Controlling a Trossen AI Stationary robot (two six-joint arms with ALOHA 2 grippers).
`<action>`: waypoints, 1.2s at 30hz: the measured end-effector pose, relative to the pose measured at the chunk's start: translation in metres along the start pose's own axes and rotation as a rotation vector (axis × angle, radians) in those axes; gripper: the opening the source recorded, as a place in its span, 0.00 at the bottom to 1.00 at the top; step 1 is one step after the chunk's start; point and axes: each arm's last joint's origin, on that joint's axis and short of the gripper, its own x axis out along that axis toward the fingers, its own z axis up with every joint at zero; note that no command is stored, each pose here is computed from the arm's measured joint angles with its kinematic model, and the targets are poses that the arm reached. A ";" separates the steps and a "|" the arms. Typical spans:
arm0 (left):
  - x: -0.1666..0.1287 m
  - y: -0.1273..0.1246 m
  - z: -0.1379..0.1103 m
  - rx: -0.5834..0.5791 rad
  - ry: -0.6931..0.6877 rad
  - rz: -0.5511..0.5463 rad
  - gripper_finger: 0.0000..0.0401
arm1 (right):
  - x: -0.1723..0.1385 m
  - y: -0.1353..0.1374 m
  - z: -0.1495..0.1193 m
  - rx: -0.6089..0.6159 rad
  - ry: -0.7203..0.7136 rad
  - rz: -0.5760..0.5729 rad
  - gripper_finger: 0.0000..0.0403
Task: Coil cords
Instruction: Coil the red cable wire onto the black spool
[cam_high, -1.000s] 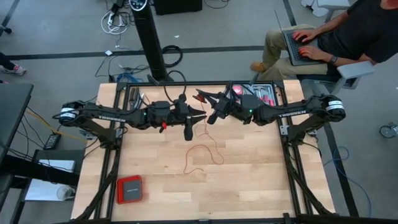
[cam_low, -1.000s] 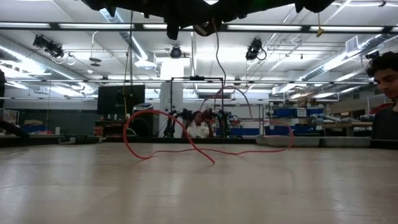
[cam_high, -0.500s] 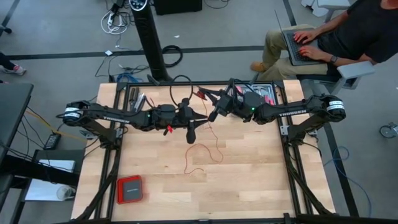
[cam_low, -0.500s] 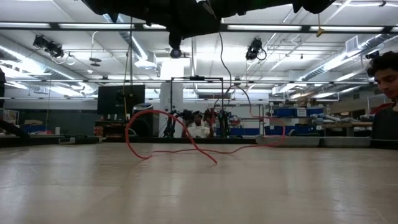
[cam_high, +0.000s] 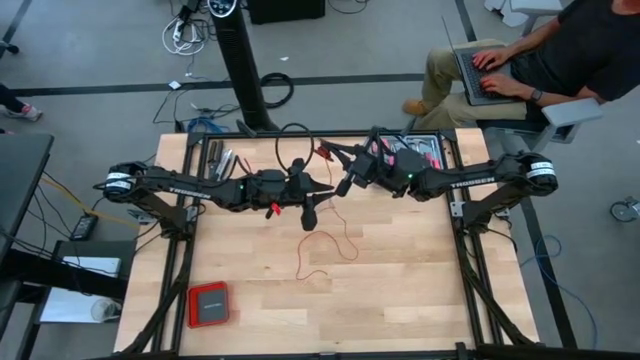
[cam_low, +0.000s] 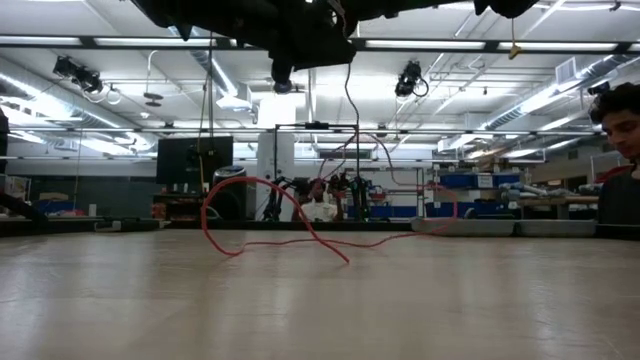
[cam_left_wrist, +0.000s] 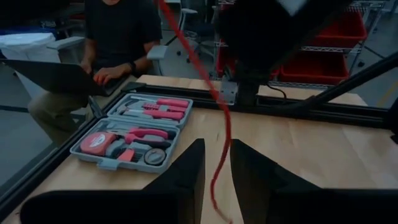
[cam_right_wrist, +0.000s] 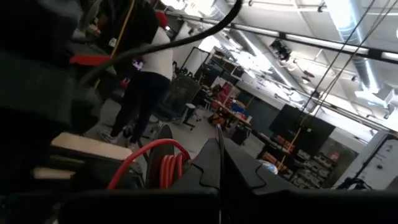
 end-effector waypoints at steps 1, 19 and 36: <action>0.000 0.000 0.000 0.001 0.003 0.000 0.20 | -0.001 -0.001 0.001 0.002 -0.004 -0.003 0.00; 0.000 0.000 0.001 -0.003 -0.013 -0.001 0.19 | -0.004 -0.002 0.006 -0.001 -0.015 0.003 0.00; 0.004 0.000 0.009 -0.026 -0.136 0.027 0.19 | -0.004 -0.004 0.009 0.008 -0.040 -0.016 0.00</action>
